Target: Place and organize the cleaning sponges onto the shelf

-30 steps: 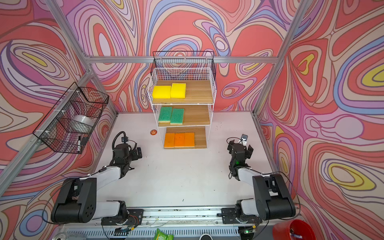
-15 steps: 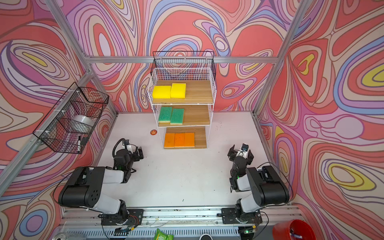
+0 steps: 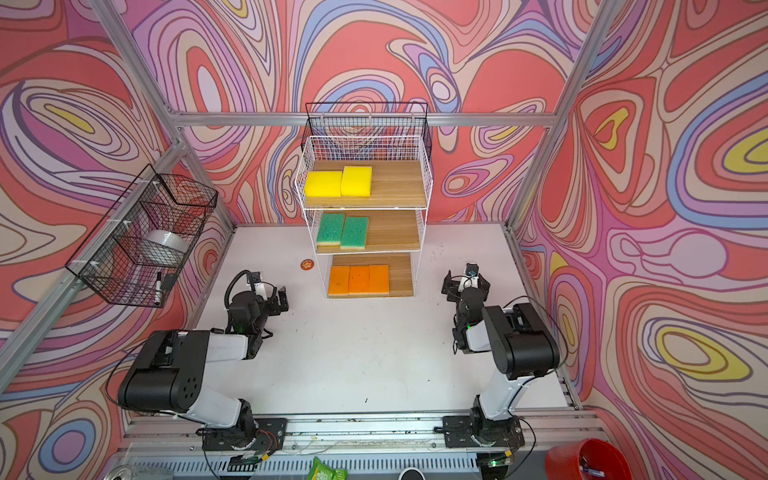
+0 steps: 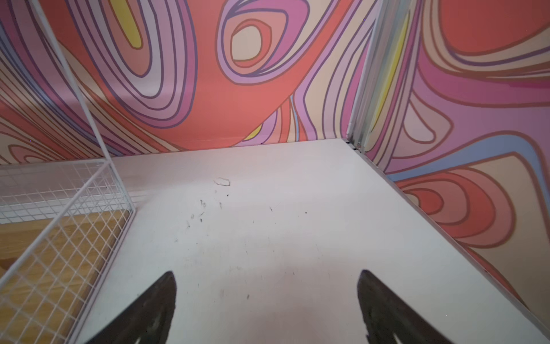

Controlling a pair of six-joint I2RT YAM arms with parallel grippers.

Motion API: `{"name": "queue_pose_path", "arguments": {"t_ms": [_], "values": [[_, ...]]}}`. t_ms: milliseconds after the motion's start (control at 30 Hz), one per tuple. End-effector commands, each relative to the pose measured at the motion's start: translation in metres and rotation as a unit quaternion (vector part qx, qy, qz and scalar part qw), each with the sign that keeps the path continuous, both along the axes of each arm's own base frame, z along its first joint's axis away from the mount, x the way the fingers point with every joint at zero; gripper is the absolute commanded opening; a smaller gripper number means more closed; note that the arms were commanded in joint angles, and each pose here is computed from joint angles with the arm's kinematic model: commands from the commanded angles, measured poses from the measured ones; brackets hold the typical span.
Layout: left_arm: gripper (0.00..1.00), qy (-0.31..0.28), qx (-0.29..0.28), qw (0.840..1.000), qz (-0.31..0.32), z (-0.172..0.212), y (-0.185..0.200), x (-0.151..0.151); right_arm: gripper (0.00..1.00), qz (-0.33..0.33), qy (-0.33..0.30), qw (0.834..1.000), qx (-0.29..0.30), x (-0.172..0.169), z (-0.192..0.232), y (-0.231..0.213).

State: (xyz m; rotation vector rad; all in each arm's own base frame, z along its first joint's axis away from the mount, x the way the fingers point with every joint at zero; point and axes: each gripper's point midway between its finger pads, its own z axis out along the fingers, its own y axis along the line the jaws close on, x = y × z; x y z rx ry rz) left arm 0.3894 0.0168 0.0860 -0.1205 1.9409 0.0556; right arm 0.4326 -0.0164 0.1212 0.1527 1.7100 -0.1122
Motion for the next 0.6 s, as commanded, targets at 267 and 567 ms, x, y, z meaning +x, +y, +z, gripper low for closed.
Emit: {"name": "queue_pose_path", "arguments": {"t_ms": [267, 567], "values": [[1.00, -0.005, 0.008, 1.000, -0.007, 0.0020, -0.0009, 0.0020, 0.98, 0.015, 0.065, 0.998, 0.014, -0.0061, -0.0275, -0.0020], [1.00, -0.007, 0.008, 1.000, -0.007, 0.0030, -0.0010, 0.0020, 0.98, 0.016, 0.068, 0.997, 0.015, -0.0050, -0.0283, -0.0020]]}}
